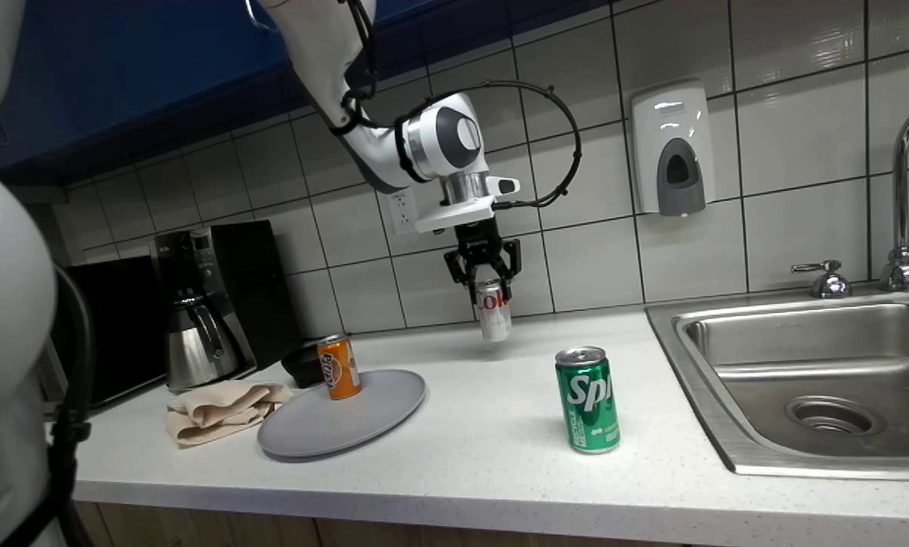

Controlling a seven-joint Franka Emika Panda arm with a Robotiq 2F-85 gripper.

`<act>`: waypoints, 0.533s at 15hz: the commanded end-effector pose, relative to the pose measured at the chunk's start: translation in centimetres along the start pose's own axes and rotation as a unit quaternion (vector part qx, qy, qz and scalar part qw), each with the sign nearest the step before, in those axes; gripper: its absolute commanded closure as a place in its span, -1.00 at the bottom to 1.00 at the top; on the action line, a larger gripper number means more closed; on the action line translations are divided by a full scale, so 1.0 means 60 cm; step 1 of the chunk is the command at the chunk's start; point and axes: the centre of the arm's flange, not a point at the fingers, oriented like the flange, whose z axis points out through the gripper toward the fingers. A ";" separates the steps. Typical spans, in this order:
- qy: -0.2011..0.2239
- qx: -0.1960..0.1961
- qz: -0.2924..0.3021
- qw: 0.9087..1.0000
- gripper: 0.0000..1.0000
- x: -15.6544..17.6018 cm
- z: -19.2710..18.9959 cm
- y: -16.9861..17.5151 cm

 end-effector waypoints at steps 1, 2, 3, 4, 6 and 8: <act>0.014 0.001 -0.013 1.000 0.23 -0.065 -0.038 -0.031; 0.014 0.002 -0.017 1.000 0.23 -0.075 -0.041 -0.041; 0.015 0.002 -0.021 1.000 0.23 -0.086 -0.044 -0.048; 0.015 0.003 -0.024 1.000 0.23 -0.097 -0.047 -0.057; 0.014 0.006 -0.032 0.999 0.23 -0.118 -0.051 -0.074; 0.012 0.006 -0.041 0.999 0.23 -0.139 -0.052 -0.090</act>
